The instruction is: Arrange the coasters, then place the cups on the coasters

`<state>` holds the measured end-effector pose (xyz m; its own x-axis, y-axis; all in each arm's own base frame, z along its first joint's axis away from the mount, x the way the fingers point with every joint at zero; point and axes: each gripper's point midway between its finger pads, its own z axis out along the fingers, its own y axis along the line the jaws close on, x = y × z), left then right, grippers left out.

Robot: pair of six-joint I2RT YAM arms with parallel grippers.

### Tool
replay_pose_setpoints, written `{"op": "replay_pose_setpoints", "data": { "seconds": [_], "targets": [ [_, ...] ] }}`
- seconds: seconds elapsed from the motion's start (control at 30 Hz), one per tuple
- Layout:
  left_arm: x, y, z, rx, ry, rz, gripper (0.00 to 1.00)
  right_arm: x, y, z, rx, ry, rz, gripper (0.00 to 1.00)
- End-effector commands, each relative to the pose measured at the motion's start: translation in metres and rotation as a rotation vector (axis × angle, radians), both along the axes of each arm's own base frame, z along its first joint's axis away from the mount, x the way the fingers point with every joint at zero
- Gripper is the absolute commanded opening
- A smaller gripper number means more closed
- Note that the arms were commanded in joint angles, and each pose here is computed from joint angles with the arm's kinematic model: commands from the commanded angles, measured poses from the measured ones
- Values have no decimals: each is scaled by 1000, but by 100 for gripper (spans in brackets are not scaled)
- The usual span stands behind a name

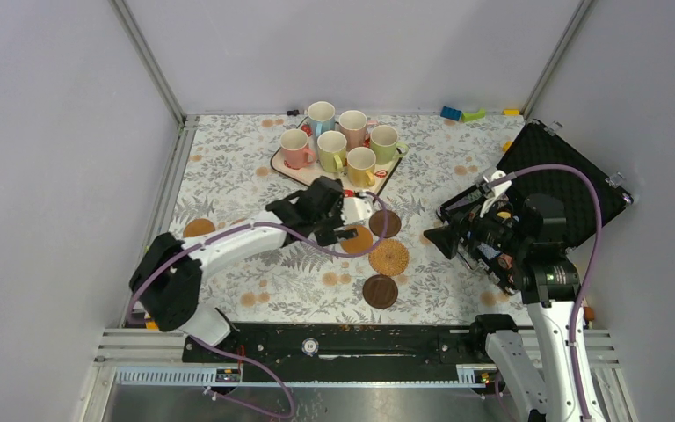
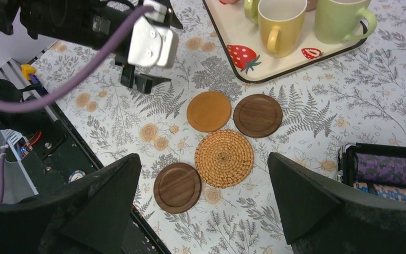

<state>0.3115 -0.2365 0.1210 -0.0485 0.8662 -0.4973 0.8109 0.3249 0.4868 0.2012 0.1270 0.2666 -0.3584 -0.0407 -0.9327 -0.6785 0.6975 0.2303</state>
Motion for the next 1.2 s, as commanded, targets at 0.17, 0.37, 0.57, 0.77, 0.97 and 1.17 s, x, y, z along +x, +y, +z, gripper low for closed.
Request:
{"op": "replay_pose_setpoints", "data": {
  "seconds": [0.17, 0.37, 0.57, 0.77, 0.97, 1.17],
  "targets": [
    [-1, -78, -10, -64, 26, -73, 99, 15, -6, -1, -16, -36, -26, 98],
    [3, -89, -41, 11, 44, -51, 99, 18, -12, 0, -11, -37, -52, 98],
    [10, -72, -71, 112, 19, -11, 99, 16, -11, 0, -8, -39, -43, 98],
    [12, -44, -89, 177, 7, 26, 90, 15, -10, 2, -4, -44, -35, 98],
    [19, 5, -89, 176, 33, 114, 86, 14, -9, 2, 0, -41, -28, 98],
    [11, 59, -97, 195, 74, 175, 86, 13, -8, 3, 4, -42, -22, 98]
  ]
}}
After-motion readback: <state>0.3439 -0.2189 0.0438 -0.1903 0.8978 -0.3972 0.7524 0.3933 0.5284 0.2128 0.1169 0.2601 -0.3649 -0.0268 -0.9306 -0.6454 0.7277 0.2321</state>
